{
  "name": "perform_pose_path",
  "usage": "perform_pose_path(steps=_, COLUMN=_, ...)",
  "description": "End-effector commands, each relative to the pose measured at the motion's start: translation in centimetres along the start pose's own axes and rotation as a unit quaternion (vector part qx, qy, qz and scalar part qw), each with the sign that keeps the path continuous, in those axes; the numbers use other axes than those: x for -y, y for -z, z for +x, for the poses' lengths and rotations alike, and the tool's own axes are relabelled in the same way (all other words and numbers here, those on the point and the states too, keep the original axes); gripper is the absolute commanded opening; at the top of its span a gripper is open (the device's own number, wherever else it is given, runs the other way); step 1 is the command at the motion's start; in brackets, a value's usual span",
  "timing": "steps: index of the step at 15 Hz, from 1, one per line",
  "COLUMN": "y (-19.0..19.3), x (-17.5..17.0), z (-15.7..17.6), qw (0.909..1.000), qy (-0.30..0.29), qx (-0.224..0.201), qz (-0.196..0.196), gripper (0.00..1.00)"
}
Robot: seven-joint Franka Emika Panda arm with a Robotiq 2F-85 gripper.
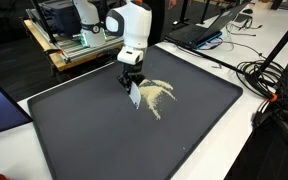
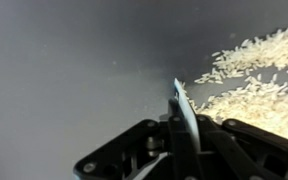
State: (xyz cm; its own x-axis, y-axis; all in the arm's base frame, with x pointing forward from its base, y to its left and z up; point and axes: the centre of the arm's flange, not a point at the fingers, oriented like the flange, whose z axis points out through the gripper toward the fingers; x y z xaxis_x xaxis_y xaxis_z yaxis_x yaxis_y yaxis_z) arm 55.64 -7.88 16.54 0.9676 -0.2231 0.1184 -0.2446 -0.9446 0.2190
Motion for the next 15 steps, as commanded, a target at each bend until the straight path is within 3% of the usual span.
perform_pose_path(steps=1, y=1.1, x=2.9, z=-0.8, qw=0.9991, qy=0.032, qx=-0.01, qz=0.025, gripper=0.01)
perform_pose_path(steps=9, y=3.0, x=6.7, z=-1.9, qw=0.9961, qy=0.074, qx=-0.02, qz=0.043, gripper=0.01)
perform_pose_path(steps=15, y=4.5, x=5.7, z=-2.2, qw=0.9977, qy=0.06, qx=-0.021, qz=0.024, gripper=0.01)
